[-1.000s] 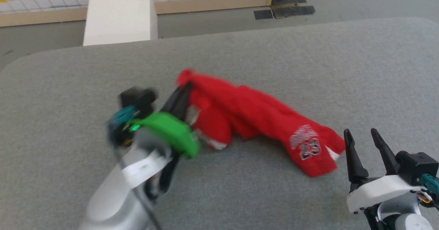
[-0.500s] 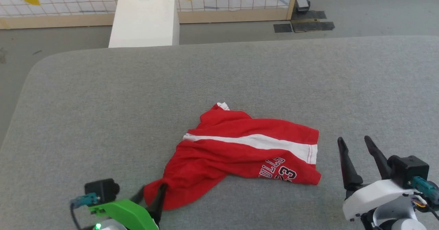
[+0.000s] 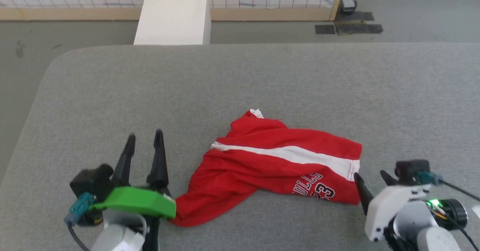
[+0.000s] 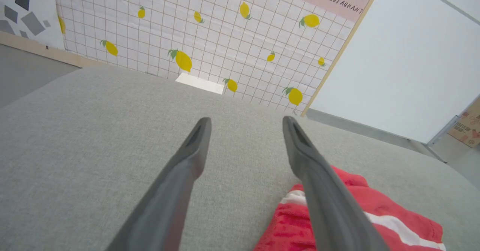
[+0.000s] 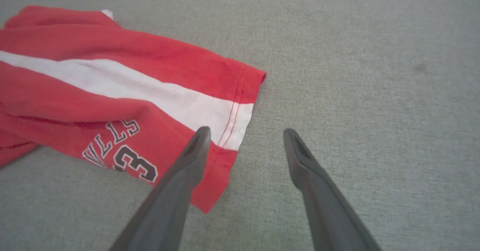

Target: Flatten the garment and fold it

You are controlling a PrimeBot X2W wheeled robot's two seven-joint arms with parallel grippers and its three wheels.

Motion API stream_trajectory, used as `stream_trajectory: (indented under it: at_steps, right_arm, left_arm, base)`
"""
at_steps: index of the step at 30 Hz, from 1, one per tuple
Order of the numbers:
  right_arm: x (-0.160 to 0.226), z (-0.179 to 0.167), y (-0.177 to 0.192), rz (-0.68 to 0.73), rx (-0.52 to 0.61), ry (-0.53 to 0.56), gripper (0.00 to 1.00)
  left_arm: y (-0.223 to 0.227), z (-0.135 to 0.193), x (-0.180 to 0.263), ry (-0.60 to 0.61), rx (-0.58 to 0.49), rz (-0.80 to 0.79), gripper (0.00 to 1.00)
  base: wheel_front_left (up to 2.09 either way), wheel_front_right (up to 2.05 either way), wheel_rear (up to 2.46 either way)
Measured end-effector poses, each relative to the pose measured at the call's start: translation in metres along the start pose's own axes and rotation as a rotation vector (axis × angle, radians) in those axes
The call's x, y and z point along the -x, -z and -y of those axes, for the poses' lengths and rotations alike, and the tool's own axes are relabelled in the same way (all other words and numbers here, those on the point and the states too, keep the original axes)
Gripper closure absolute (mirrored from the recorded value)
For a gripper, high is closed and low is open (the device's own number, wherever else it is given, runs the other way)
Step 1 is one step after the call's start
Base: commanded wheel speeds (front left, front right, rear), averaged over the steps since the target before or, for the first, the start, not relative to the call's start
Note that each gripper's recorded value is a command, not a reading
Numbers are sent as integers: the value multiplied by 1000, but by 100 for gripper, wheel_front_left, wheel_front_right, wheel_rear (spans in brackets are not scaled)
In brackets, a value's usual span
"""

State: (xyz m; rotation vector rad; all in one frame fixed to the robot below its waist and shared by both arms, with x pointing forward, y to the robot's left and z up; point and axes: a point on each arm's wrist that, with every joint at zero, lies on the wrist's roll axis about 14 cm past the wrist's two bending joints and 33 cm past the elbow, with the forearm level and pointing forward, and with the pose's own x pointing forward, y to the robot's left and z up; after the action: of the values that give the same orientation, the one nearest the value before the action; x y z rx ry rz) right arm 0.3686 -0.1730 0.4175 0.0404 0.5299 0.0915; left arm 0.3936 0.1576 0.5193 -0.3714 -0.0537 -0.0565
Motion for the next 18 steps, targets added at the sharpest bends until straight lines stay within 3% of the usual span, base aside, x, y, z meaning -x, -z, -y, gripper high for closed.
stream_trajectory:
  at_steps: [5,10,12,18]
  right_arm:
    - [-25,-9,4,-110,31,-26,0]
    - [-37,-19,37,-315,98,-47,0]
    - [-41,-23,37,-351,113,-58,100]
    - [-37,-2,30,-321,77,10,100]
  left_arm:
    - [-1,2,-12,2,-17,43,0]
    - [10,-7,-16,-18,-24,29,0]
    - [13,-14,-16,-36,-21,25,0]
    - [13,-25,-14,-60,-41,26,0]
  base:
    - [0,0,0]
    - [0,0,0]
    - [0,0,0]
    - [0,0,0]
